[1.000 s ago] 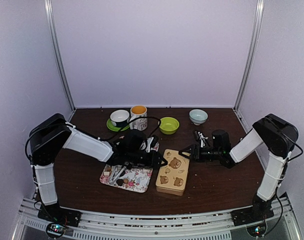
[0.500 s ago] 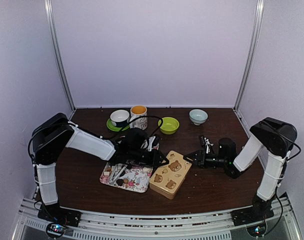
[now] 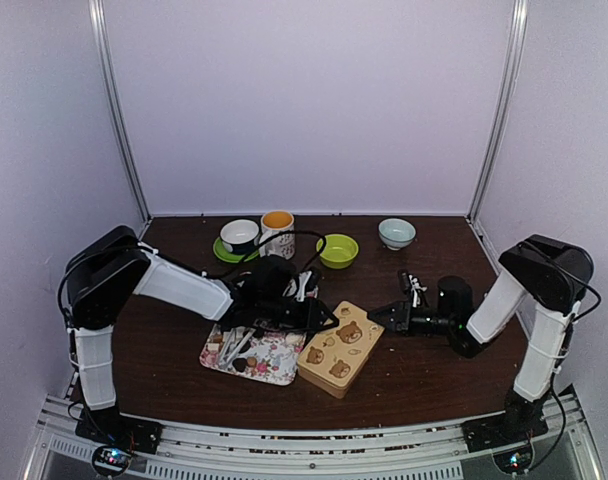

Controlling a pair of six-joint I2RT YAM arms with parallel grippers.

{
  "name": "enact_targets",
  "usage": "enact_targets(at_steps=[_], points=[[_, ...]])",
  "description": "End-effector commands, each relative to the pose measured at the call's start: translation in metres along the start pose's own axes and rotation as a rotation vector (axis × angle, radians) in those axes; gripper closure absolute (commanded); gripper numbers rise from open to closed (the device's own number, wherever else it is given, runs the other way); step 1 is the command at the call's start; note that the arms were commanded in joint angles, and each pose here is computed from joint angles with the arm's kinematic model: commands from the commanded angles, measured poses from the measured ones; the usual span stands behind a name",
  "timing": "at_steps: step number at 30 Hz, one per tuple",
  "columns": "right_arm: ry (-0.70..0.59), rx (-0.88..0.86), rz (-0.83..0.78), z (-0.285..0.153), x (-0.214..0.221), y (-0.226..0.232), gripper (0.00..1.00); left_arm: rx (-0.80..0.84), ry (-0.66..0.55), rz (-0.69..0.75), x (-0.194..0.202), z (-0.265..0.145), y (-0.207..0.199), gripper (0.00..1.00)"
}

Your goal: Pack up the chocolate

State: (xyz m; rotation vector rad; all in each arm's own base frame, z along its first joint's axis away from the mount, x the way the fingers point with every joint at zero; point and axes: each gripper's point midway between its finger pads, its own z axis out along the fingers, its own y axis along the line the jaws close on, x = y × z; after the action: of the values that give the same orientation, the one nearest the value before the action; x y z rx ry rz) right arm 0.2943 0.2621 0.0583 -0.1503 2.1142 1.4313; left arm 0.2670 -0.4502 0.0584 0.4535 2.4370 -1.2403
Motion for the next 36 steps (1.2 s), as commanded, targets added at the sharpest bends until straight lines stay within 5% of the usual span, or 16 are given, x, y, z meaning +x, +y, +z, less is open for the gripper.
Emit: enact_targets(at_steps=[1,6,11,15,27,36], points=[[0.081,0.16,0.133,-0.013,0.042,-0.035,0.8,-0.078,0.062,-0.02,0.025,0.017,0.02,0.63],[0.074,0.151,0.143,-0.023,0.049,-0.031,0.78,-0.06,0.077,-0.008,0.025,0.024,0.016,0.66],[0.053,0.119,0.133,-0.019,0.038,-0.022,0.3,-0.063,0.094,0.009,0.025,0.029,0.016,0.71],[0.031,0.086,0.11,-0.007,0.016,-0.013,0.19,-0.078,0.116,0.024,0.027,0.029,0.018,0.71],[0.156,0.119,0.003,0.014,-0.015,-0.017,0.18,-0.09,0.149,0.073,0.023,0.034,0.015,0.71],[0.273,0.136,0.106,0.023,0.012,-0.039,0.5,-0.116,0.168,0.078,0.027,0.041,0.023,0.71]])
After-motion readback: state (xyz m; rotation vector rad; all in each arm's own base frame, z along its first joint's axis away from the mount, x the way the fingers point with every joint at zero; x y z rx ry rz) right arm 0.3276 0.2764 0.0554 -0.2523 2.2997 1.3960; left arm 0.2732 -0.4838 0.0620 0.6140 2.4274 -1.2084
